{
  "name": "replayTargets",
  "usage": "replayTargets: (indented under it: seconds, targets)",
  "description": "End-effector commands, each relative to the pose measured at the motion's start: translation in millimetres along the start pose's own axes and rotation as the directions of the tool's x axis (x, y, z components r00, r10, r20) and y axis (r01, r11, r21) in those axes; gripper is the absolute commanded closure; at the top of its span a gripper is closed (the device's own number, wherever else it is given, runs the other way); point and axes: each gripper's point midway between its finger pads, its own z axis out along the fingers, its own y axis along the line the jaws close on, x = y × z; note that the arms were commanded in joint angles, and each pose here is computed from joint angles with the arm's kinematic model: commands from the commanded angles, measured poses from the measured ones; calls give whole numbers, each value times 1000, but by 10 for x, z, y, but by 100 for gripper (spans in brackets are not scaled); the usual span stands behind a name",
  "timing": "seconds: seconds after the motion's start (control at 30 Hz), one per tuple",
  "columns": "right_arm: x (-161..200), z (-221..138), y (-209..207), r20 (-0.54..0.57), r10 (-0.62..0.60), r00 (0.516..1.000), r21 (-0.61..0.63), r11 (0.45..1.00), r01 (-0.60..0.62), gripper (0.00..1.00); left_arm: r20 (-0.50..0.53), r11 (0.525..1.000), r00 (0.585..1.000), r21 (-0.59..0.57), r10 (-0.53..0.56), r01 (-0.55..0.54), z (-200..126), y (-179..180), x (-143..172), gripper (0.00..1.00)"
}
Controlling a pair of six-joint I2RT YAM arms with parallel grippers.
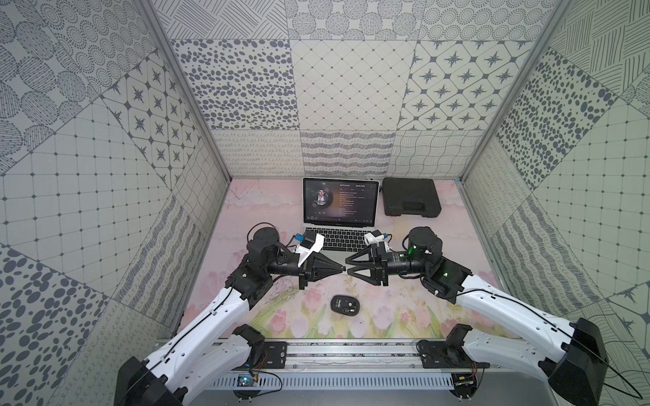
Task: Remove the wireless mouse receiver from the laptop
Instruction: Take out the USB plug from the USB port.
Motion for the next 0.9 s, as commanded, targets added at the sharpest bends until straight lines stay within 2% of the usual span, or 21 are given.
replayTargets:
  seconds: [0.0,0.33,0.87]
  targets:
    - [108,-33,206,-4,-50,999,-43,998,50,55,-3,996,998,68,66,-66,-3,-114,-15,100]
    - [132,34,307,-10,-68,998,-49,996,68,61,-23,997,999,68,47,-45,-1,-109,47,100]
    - [140,67,224,-4,-43,999,-37,998,43,74,-37,998,998,29,60,-59,-7,-59,59,100]
